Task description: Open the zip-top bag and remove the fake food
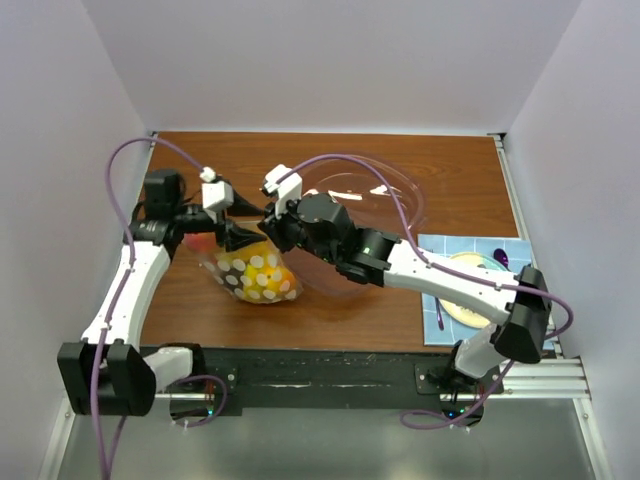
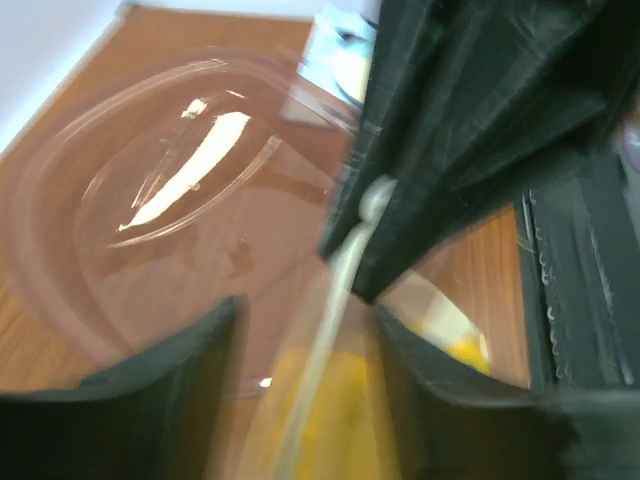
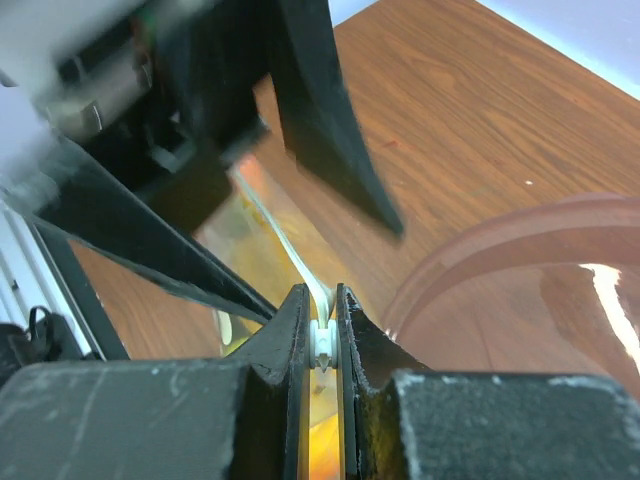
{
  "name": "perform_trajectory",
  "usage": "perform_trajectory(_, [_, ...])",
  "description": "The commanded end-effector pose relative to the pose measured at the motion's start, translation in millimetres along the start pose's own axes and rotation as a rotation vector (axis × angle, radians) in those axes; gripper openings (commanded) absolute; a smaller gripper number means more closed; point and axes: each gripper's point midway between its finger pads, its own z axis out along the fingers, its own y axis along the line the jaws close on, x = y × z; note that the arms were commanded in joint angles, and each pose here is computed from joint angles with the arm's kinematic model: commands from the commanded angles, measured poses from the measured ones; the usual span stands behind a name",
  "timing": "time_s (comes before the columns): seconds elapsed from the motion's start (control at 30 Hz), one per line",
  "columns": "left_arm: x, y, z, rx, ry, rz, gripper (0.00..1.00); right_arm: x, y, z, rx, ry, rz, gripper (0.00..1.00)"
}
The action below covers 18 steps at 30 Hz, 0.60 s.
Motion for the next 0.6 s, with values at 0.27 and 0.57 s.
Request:
perform_trajectory(0.27, [34,-23,-8,0.098,0.285,0.059,0.29,-35,-11,-42,0.015,-0.099,0.010,0.00])
perform_trajectory(0.57, [22,-38,-23,0.039,0.336,0.145,0.29,-33,-17,-52,0.033,-0.112,0.014,0.00])
